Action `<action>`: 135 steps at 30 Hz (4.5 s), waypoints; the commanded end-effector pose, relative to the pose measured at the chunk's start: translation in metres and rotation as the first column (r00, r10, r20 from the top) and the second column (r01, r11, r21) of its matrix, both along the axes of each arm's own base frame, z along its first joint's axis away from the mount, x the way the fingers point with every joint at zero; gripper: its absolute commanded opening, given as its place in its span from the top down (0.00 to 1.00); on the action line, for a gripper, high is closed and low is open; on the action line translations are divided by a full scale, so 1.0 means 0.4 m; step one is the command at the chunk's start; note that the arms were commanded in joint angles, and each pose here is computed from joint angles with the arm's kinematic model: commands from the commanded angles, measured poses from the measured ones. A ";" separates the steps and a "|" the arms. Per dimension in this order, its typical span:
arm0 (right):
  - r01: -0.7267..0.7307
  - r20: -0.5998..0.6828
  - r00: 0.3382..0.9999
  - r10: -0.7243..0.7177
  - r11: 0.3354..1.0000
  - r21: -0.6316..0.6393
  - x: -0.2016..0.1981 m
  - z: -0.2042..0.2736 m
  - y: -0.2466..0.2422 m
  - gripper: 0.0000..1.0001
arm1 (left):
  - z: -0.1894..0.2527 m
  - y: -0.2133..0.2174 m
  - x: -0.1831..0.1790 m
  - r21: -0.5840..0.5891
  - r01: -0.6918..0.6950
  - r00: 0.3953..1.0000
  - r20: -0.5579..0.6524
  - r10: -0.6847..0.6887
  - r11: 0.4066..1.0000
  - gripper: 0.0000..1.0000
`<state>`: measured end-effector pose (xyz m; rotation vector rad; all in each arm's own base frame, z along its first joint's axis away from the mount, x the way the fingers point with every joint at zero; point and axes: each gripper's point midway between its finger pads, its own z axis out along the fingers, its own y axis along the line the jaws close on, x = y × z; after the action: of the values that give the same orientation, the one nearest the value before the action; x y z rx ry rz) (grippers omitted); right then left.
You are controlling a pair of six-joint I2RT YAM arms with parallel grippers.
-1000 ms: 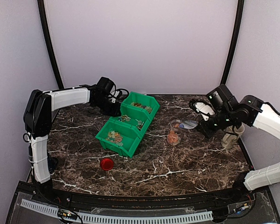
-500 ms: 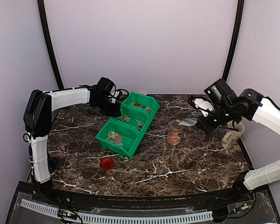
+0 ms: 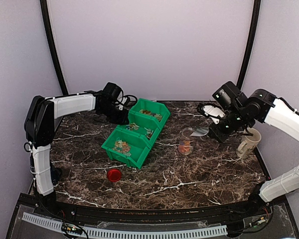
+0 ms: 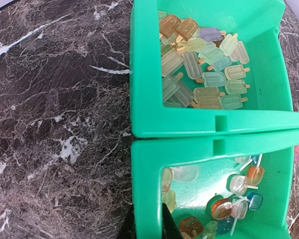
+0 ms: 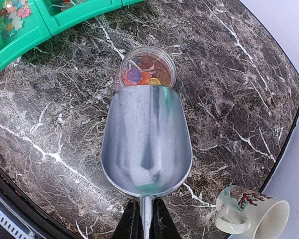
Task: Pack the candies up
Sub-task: Scoop the fake candies from the storage box.
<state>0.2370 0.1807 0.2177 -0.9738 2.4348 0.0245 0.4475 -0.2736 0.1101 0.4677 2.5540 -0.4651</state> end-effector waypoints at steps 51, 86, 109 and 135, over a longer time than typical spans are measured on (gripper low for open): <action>-0.407 0.111 0.904 0.414 0.910 -0.081 0.164 0.032 0.368 1.00 | 0.194 -0.044 0.004 -0.126 0.056 0.985 0.169 -0.035 0.990 1.00; -0.427 -0.056 0.904 0.424 0.884 -0.191 0.218 -0.319 0.497 1.00 | 0.191 -0.113 0.000 0.047 0.113 0.953 0.276 -0.122 0.992 1.00; -0.522 0.165 0.844 0.510 0.852 0.036 0.222 -0.392 0.565 1.00 | 0.183 -0.140 -0.018 -0.004 0.171 0.950 0.265 -0.164 0.985 1.00; -0.376 0.336 0.903 0.269 0.873 0.311 0.270 -0.395 0.575 1.00 | 0.202 -0.126 -0.032 -0.116 0.162 0.964 0.233 -0.131 0.980 1.00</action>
<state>0.3486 0.4113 0.0759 -1.1621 1.8511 0.3796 0.4327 -0.2882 0.1010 0.6448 2.5132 -0.3480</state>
